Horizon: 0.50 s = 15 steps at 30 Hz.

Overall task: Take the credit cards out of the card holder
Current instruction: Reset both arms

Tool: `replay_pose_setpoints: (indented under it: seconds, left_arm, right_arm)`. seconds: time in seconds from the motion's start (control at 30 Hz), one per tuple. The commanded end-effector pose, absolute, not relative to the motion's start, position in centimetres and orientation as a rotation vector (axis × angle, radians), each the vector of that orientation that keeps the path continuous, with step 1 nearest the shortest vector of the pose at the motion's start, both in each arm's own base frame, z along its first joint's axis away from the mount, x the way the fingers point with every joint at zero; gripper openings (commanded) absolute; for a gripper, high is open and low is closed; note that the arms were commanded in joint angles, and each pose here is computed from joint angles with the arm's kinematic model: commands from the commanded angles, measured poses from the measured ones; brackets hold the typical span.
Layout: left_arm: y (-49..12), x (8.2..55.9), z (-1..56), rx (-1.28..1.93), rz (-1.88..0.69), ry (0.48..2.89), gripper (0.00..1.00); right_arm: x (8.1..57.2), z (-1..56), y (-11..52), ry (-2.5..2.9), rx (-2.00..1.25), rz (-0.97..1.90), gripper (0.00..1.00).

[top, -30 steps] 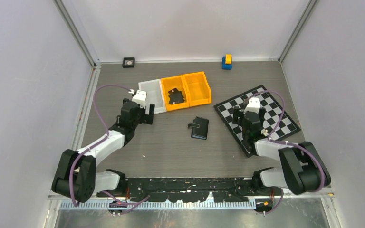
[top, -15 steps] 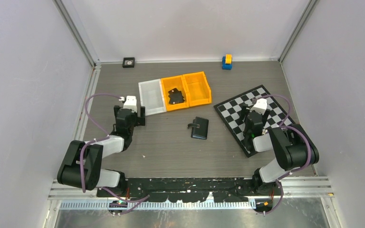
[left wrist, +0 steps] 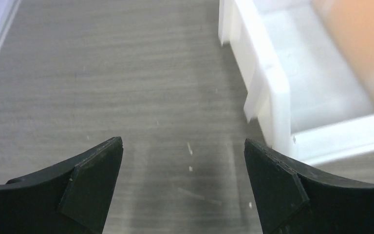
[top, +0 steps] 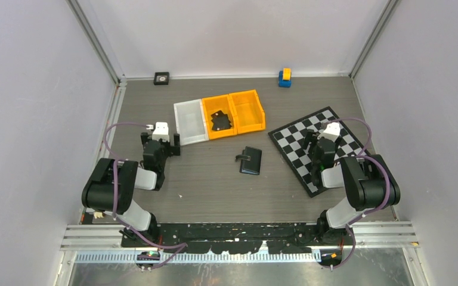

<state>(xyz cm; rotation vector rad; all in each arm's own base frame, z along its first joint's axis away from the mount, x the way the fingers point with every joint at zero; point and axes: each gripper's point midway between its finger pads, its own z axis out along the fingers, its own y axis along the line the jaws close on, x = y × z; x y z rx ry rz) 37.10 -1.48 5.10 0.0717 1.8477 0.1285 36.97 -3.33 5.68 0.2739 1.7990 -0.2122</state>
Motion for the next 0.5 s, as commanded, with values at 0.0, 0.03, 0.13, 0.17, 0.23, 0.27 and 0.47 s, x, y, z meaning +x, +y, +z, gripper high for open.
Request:
replay_pose_setpoints:
  seconds: [0.0,0.03,0.13,0.17,0.23,0.27,0.47]
  left_arm:
    - [-1.8,38.8,7.5,0.095,0.094,1.788,0.99]
    - [-1.8,38.7,7.4,0.097,0.094,1.791,0.99]
    - [-1.6,38.7,7.6,0.088,0.101,1.776,1.00]
    - [-1.7,38.8,7.4,0.090,0.100,1.786,1.00]
    - [-1.4,38.9,7.5,0.075,0.110,1.788,1.00]
    - [-1.4,38.9,7.5,0.074,0.110,1.788,1.00]
    - [-1.3,38.9,7.5,0.071,0.112,1.789,1.00]
  right_arm:
    - [38.3,7.5,-2.6,1.744,0.263,-0.143,0.91]
    - [38.3,7.5,-2.6,1.742,0.264,-0.145,0.92]
    - [38.2,7.5,-3.4,1.736,0.313,-0.180,0.93]
    - [38.2,7.6,-3.9,1.734,0.348,-0.197,0.93]
    - [38.1,7.6,-4.5,1.728,0.388,-0.221,0.93]
    - [38.0,7.6,-4.5,1.724,0.390,-0.226,0.93]
    - [38.0,7.6,-4.5,1.725,0.389,-0.227,0.93]
